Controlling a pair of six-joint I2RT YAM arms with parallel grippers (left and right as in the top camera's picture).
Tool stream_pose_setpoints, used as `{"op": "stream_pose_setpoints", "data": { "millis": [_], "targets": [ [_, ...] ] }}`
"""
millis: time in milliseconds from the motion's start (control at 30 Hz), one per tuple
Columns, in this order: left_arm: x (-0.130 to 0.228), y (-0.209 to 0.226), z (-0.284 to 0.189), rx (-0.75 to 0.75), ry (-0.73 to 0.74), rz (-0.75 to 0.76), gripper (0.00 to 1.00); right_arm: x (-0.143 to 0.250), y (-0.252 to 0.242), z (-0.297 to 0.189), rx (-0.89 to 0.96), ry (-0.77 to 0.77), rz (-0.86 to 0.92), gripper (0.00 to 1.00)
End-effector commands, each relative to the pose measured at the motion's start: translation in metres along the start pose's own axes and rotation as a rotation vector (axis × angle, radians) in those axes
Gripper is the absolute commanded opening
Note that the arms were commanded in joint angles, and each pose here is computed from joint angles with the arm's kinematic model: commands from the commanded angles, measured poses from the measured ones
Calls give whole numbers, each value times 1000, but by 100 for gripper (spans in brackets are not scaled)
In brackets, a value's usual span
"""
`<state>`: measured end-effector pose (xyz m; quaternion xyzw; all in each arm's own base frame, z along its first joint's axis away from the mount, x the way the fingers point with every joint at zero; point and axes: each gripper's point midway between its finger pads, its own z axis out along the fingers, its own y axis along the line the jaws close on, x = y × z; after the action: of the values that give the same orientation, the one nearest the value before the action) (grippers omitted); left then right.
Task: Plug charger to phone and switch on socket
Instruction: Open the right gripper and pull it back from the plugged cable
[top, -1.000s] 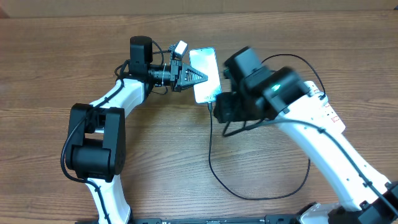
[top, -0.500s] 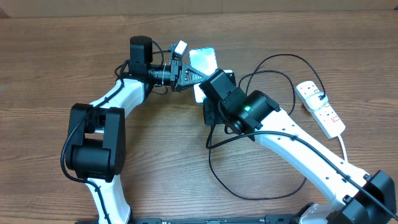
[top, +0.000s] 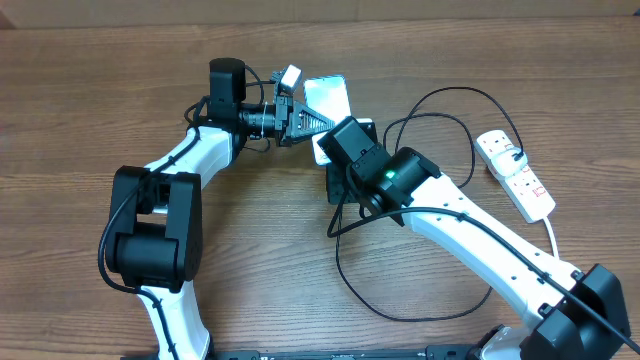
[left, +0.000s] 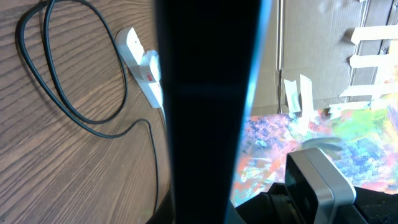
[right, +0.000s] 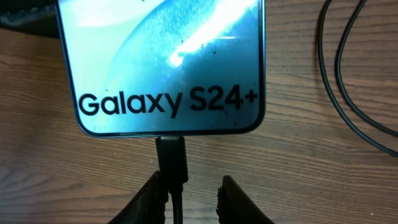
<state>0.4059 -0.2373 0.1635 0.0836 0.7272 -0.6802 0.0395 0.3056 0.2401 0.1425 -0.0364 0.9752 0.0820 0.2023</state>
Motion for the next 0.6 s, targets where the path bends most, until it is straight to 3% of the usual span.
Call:
{"op": "stream_pose_setpoints", "data": {
  "millis": [0, 367, 567],
  "targets": [
    [5, -7, 2, 30, 33, 20, 4, 5, -2, 6, 7, 20, 2, 27],
    [5, -7, 2, 30, 33, 20, 4, 9, 6, 9, -32, 47, 3, 26],
    [5, -7, 2, 30, 33, 20, 4, 8, 7, 10, -35, 43, 3, 15]
  ]
}}
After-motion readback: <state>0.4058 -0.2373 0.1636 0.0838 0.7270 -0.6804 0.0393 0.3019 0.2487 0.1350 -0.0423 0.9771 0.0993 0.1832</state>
